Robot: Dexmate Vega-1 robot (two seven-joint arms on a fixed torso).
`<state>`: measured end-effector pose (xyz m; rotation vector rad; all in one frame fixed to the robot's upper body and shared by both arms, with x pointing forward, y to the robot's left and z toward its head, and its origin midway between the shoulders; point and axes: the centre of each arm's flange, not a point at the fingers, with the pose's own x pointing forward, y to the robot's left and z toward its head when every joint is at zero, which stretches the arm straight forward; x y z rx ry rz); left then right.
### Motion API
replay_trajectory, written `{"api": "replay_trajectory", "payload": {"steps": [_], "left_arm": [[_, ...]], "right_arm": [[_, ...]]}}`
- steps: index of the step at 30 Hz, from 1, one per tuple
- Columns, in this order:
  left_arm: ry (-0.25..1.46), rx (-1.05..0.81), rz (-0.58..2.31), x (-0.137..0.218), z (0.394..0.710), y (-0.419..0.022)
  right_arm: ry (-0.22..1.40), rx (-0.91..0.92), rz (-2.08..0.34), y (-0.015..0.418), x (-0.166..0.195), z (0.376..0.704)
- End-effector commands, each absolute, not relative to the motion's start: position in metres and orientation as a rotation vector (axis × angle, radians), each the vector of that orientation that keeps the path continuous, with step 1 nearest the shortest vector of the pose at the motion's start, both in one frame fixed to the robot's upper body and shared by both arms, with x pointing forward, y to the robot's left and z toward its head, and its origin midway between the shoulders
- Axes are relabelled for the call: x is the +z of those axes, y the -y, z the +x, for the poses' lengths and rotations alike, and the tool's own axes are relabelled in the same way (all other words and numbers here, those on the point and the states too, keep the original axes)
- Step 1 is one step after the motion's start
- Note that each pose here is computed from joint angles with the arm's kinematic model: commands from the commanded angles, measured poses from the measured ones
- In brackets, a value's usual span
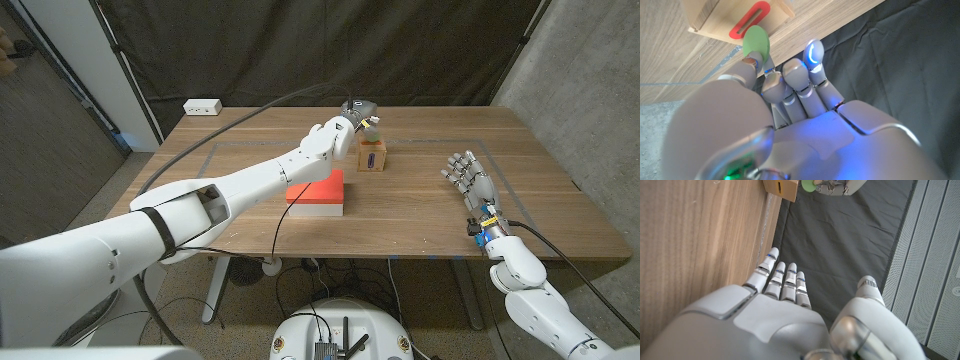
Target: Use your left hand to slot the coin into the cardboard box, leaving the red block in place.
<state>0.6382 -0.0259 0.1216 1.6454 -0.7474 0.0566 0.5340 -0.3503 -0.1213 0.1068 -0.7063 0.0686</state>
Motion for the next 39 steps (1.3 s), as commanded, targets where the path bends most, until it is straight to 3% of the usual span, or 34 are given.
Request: {"api": "replay_trajectory", "payload": {"steps": [1, 39], "left_arm": [[0.737, 0.047, 1.648, 0.1180, 0.6416, 0.0271], [0.712, 0.024, 1.665, 0.1112, 0.6466, 0.0311]], "right_arm": [[0.707, 0.070, 0.108, 0.3499, -0.1207, 0.5347], [0.701, 0.062, 0.114, 0.3503, -0.1247, 0.5353]]}}
